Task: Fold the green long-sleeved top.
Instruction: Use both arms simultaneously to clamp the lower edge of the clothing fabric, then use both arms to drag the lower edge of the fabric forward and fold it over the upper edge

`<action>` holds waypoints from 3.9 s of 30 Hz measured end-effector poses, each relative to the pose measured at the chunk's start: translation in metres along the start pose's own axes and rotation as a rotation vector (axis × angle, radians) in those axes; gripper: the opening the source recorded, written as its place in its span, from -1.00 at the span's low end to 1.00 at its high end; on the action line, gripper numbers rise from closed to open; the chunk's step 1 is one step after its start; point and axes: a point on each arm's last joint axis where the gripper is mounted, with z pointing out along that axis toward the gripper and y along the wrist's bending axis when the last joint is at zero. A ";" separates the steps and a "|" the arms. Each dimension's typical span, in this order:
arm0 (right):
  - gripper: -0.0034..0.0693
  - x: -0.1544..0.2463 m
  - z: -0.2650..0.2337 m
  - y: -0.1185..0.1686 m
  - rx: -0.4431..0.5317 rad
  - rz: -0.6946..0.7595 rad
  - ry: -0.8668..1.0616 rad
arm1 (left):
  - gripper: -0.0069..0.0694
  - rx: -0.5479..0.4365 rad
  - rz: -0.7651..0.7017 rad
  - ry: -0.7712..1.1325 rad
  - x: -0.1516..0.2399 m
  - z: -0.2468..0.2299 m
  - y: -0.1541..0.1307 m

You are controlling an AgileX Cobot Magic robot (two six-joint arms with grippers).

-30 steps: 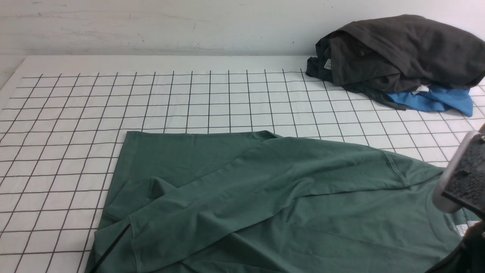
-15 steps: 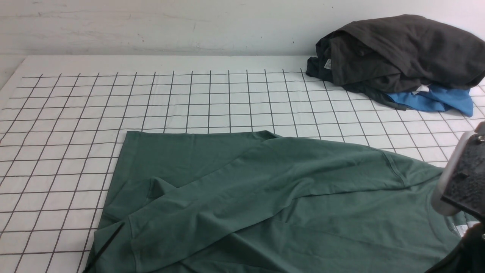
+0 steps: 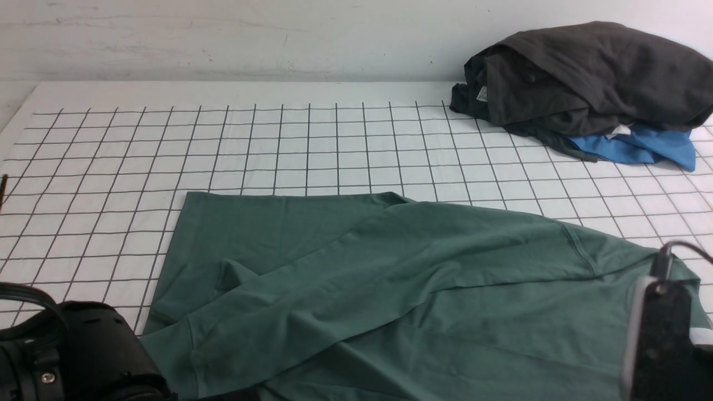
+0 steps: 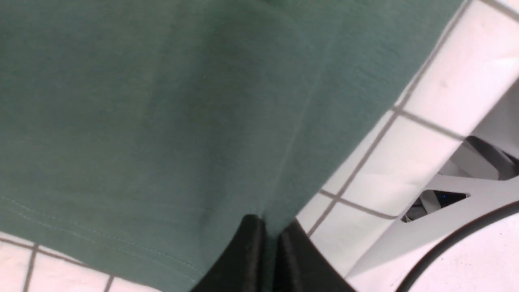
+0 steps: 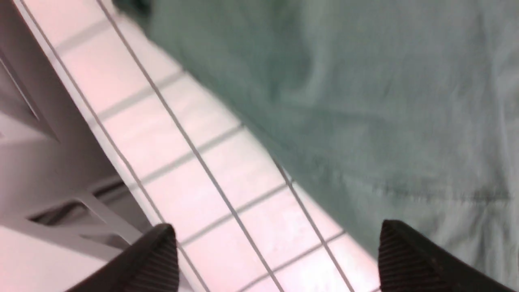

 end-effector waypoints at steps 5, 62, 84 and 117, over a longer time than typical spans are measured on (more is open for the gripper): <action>0.87 0.010 0.028 -0.003 0.052 -0.046 0.064 | -0.79 0.002 0.003 0.003 0.001 0.000 0.004; -0.86 -0.102 0.018 -0.181 0.144 -0.080 0.051 | -0.79 -0.245 -0.185 -0.174 -0.069 -0.104 0.166; -0.86 -0.120 0.085 -0.278 0.140 0.035 0.043 | -0.78 -0.310 -0.197 -0.187 -0.135 -0.067 0.278; 0.12 -0.133 0.090 -0.308 0.320 0.340 -0.059 | 0.28 -0.413 -0.507 -0.215 -0.133 -0.059 0.316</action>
